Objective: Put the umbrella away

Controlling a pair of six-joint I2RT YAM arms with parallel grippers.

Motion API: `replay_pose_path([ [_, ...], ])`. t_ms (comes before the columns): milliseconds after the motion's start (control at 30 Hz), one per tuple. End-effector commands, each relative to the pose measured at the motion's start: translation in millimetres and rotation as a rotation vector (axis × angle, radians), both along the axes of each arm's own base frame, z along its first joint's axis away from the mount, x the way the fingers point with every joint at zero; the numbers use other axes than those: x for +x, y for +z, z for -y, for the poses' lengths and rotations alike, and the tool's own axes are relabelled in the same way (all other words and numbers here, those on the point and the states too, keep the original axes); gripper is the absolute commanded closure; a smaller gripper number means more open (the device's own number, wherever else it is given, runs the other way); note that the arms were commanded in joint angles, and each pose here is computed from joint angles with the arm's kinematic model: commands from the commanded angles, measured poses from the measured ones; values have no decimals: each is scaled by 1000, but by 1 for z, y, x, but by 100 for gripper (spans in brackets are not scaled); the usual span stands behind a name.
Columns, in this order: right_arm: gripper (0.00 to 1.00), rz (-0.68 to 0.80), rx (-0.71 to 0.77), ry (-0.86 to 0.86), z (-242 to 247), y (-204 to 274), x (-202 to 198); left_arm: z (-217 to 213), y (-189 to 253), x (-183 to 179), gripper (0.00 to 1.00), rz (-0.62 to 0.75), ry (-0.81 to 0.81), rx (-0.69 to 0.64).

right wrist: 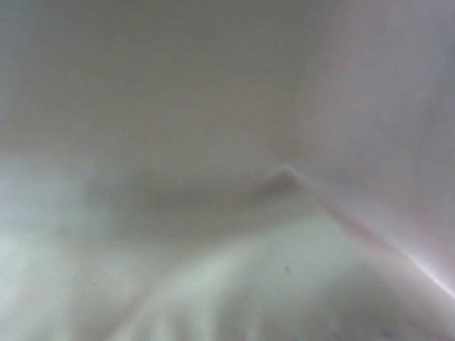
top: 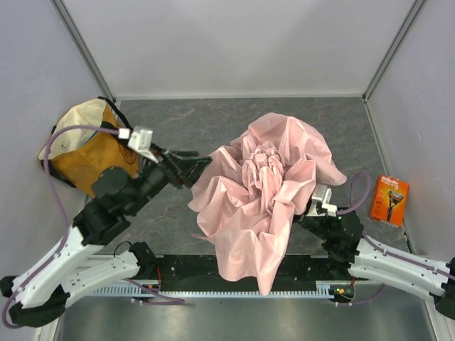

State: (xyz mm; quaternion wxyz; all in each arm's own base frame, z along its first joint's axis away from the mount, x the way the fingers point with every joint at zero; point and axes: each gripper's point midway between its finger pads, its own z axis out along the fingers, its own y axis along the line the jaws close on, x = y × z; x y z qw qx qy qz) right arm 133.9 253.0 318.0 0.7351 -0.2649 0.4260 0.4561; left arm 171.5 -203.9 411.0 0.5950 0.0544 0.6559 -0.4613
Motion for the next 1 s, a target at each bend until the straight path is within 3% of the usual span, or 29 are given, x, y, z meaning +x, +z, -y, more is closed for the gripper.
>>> replay_pose_path([
  [0, 100, 67, 39, 46, -1, 37, -10, 24, 16, 28, 36, -45, 34, 17],
  [33, 100, 64, 37, 43, -2, 36, -9, 32, 19, 32, 40, -50, 22, 24],
  [100, 100, 58, 56, 16, 1, 36, -5, 53, 10, 37, 57, -120, -23, 47],
  [200, 100, 51, 77, -28, 2, 39, 4, 99, -7, 23, 73, -204, -231, 20],
  [333, 100, 28, 102, -90, 1, 35, 20, 137, -1, -4, 79, -171, -398, -38],
  [467, 100, 16, 117, -179, 8, 32, 34, 141, 21, -27, 79, -96, -481, -80],
  [567, 100, -6, 124, -226, 15, 29, 40, 121, 15, -21, 67, -76, -389, -38],
  [700, 100, -34, 110, -299, 29, 21, 48, 61, 16, -7, 32, -47, -165, 3],
  [767, 100, -45, 86, -331, 32, 18, 52, 29, 16, -2, 21, -56, -50, 7],
  [833, 100, -57, 71, -365, 35, 16, 57, 5, 16, -4, 13, -64, 18, 3],
  [967, 100, -52, 56, -394, 37, 17, 61, -23, 10, -16, 10, -88, 52, 4],
])
